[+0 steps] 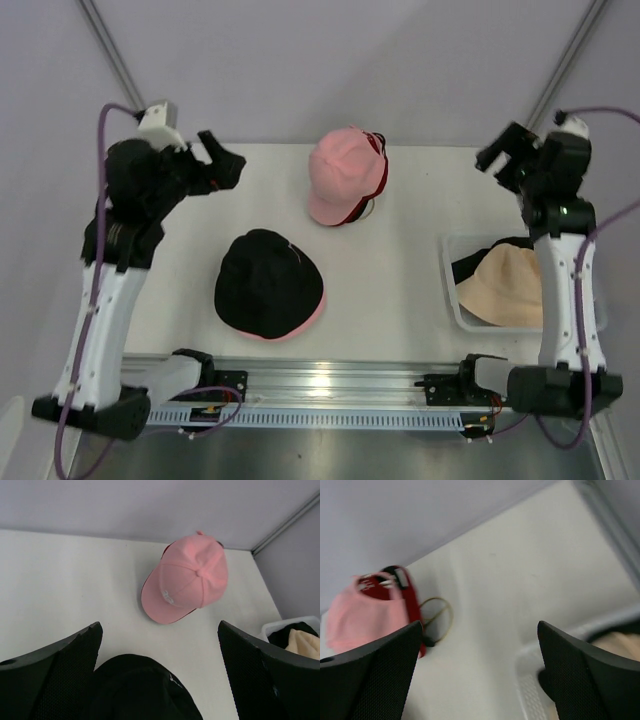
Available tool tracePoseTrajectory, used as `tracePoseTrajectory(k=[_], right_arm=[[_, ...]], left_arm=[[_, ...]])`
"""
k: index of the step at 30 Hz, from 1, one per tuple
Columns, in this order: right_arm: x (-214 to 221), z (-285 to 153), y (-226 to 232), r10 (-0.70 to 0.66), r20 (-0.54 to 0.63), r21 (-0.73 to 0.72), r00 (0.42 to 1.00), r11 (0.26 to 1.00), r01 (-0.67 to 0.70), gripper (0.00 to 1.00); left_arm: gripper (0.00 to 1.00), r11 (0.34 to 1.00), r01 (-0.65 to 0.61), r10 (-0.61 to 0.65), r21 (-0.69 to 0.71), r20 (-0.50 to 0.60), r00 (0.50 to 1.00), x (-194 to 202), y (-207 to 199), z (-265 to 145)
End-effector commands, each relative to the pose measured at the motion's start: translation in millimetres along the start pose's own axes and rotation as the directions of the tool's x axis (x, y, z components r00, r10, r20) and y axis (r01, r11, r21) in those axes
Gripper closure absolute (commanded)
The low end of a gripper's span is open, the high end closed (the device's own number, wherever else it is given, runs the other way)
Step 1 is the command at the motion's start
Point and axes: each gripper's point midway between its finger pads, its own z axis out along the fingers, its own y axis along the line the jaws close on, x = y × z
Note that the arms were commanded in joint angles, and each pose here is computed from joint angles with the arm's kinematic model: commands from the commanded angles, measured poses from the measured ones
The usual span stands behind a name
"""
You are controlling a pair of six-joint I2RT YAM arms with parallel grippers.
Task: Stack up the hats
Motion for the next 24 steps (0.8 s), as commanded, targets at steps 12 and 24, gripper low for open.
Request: tracePoseTrajectory(k=[12,24], right_arm=[[151.7,-82.7,-174.9,0.231,-0.159,0.583,0.96,0.807,-0.097,0.09],[197.7,-61.3,-220.9,0.237,-0.271,0.695,0.933,0.719,0.019,0.27]], left_arm=[[0.01,0.983,-0.183,0.183,0.004,-0.016,0.983,67.0,14.0,-80.8],[0.01,0.98,-0.196,0.196,-0.022,0.001,0.981,73.2,20.8,-79.6]])
